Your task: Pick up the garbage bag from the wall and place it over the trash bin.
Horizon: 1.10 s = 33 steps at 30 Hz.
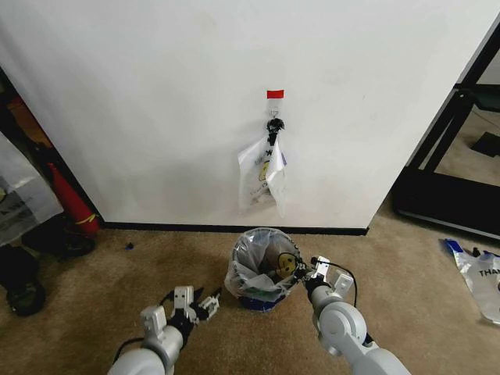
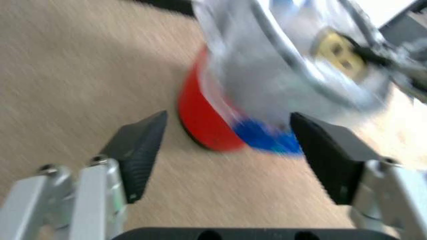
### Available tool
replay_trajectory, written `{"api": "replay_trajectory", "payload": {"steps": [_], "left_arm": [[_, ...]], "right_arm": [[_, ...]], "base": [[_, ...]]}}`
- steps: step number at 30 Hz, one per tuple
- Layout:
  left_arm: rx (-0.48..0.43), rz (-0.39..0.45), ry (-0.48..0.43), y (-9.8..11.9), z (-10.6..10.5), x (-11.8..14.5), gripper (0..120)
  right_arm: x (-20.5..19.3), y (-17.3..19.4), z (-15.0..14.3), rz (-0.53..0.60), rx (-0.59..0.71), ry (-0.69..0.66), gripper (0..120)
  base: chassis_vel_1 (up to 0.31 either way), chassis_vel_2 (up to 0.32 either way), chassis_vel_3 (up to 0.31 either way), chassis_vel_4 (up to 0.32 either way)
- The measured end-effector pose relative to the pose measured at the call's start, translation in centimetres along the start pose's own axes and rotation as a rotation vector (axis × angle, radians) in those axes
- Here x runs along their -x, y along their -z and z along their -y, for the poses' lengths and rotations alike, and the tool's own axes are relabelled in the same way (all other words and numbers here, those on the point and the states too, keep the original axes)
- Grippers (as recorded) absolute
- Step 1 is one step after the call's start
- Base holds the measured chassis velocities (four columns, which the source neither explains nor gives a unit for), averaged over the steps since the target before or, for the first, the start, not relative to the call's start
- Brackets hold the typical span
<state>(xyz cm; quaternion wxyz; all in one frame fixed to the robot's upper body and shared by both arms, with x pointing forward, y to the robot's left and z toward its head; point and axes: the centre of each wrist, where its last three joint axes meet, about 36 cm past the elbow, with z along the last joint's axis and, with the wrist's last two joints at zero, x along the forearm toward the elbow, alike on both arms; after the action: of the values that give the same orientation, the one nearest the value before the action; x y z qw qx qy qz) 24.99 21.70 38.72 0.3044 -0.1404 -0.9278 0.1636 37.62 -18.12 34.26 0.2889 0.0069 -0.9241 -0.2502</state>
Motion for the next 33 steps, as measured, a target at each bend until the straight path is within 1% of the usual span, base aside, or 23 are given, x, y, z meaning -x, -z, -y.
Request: {"api": "replay_trajectory", "payload": {"steps": [1, 2, 5, 7, 12, 14, 16, 21, 24, 28, 33], "left_arm": [[-0.021, -0.020, -0.017, -0.7, 0.5, -0.3, 83], [-0.050, -0.041, -0.035, -1.4, 1.1, -0.4, 88], [-0.109, -0.068, -0.067, -2.3, 2.0, 0.0, 97], [-0.124, -0.073, -0.080, -2.5, 2.4, 0.5, 99], [-0.139, -0.070, -0.104, -2.2, 3.0, 3.4, 100], [-0.139, -0.071, -0.104, -2.2, 3.0, 3.5, 100], [-0.132, -0.090, -0.101, -2.7, 2.9, 5.0, 100], [-0.108, -0.126, -0.080, -4.4, 2.4, 6.2, 100], [-0.105, -0.131, -0.066, -4.9, 2.1, 6.9, 100], [-0.100, -0.133, -0.055, -5.0, 1.8, 7.7, 100], [-0.136, -0.139, -0.064, -4.4, 1.5, 8.4, 100]], "right_arm": [[0.0, 0.0, 0.0, 0.000, 0.002, -0.002, 1], [0.1, 0.0, -0.1, 0.000, 0.003, -0.002, 1], [0.1, 0.0, -0.2, -0.001, 0.003, -0.003, 1], [0.1, 0.0, -0.2, -0.002, 0.002, -0.003, 1], [0.2, -0.1, -0.2, -0.003, -0.001, -0.002, 1], [0.2, -0.1, -0.2, -0.003, -0.001, -0.002, 1], [0.2, -0.1, -0.2, -0.003, -0.003, -0.003, 1], [0.4, 0.0, -0.2, -0.002, -0.006, -0.002, 1], [0.4, 0.1, -0.2, -0.003, -0.008, -0.002, 1], [0.5, 0.1, -0.3, -0.004, -0.010, 0.001, 1], [0.7, 0.0, -0.4, -0.008, -0.014, 0.005, 1]], "base": [[0.000, 0.000, 0.000, 0.000], [0.000, 0.000, 0.000, 0.000], [0.000, 0.000, 0.000, 0.000], [0.000, 0.000, 0.000, 0.000], [0.000, 0.000, 0.000, 0.000], [0.000, 0.000, 0.000, 0.000], [0.000, 0.000, 0.000, 0.000], [0.000, 0.000, 0.000, 0.000], [0.000, 0.000, 0.000, 0.000], [0.000, 0.000, 0.000, 0.000], [0.000, 0.000, 0.000, 0.000]]}}
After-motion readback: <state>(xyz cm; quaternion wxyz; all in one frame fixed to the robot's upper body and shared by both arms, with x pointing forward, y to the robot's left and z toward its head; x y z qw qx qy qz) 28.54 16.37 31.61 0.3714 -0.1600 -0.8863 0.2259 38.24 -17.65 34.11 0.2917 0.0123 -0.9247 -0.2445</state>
